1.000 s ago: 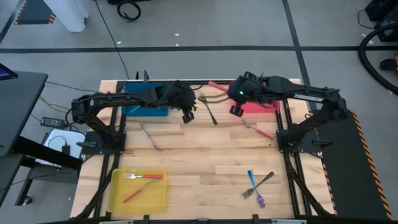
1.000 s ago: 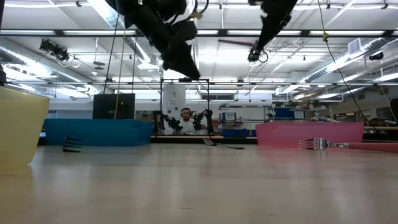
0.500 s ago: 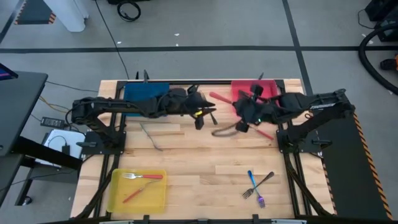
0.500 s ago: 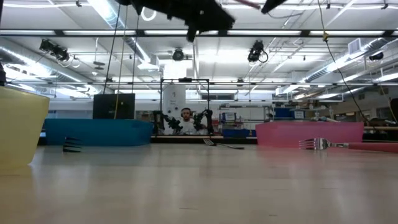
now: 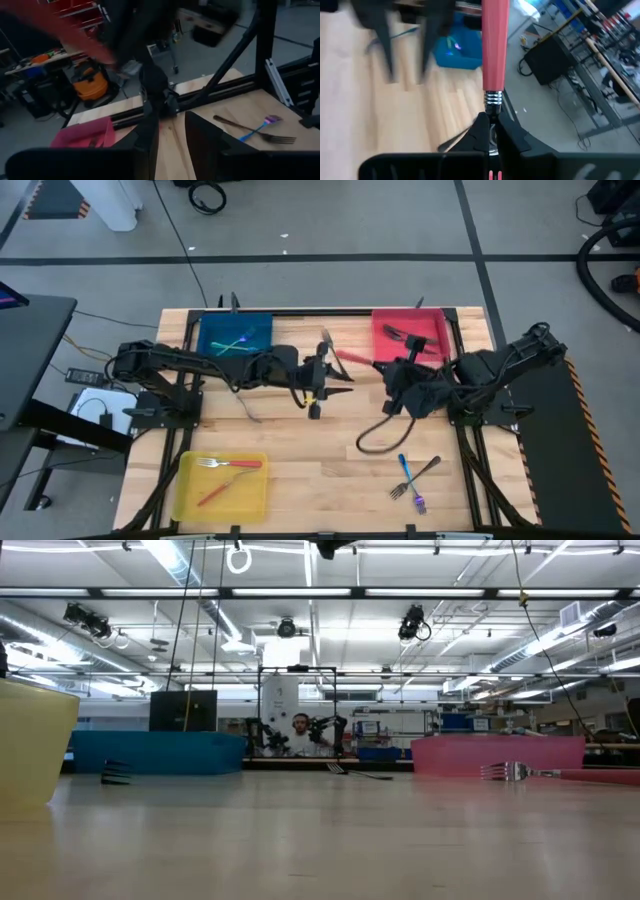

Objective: Sort silverware by color (type)
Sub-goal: Put the top pink fork into the yellow bin

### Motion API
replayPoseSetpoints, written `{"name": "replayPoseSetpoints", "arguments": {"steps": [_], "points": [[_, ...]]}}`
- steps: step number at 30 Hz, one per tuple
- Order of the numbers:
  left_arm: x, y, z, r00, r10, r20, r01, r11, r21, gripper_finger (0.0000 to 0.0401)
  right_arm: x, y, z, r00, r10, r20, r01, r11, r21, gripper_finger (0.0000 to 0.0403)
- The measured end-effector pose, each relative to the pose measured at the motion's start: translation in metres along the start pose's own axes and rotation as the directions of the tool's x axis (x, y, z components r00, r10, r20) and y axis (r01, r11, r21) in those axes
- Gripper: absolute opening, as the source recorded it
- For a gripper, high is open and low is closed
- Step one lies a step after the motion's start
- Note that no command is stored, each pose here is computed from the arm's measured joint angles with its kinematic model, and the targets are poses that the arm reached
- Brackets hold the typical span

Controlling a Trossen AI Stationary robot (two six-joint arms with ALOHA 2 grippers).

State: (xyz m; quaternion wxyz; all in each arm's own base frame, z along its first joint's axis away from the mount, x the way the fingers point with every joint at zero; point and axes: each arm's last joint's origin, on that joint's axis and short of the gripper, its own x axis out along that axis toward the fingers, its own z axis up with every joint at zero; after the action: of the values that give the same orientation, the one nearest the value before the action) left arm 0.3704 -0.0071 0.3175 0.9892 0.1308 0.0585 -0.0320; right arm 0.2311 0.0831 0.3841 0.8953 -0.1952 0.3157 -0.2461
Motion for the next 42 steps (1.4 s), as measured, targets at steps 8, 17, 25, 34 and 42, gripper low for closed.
{"name": "replayPoseSetpoints", "arguments": {"steps": [8,17,25,34,42], "points": [[0.0,0.006,0.008,0.995,0.051,0.083,-0.039,0.99,-0.138,0.0094,-0.004,0.028,0.0,0.999,-0.033,0.027,0.036,0.995,-0.088,0.0018],[-0.003,0.011,0.02,0.971,0.107,0.212,-0.044,0.958,-0.284,0.0094,0.003,0.029,0.003,0.986,-0.16,0.052,0.164,0.982,-0.095,0.0019],[-0.005,0.022,0.023,0.946,0.224,0.234,-0.139,0.933,-0.33,0.0094,0.011,0.023,0.008,0.981,-0.185,0.05,0.189,0.978,-0.087,0.0019],[-0.007,0.037,0.02,0.933,0.266,0.244,-0.176,0.926,-0.334,0.0071,0.015,0.02,0.009,0.982,-0.184,0.042,0.187,0.979,-0.079,0.0019],[-0.007,0.043,0.019,0.929,0.28,0.241,-0.194,0.925,-0.327,0.0027,0.027,0.011,0.01,0.988,-0.153,-0.003,0.153,0.986,-0.061,0.0019]]}}
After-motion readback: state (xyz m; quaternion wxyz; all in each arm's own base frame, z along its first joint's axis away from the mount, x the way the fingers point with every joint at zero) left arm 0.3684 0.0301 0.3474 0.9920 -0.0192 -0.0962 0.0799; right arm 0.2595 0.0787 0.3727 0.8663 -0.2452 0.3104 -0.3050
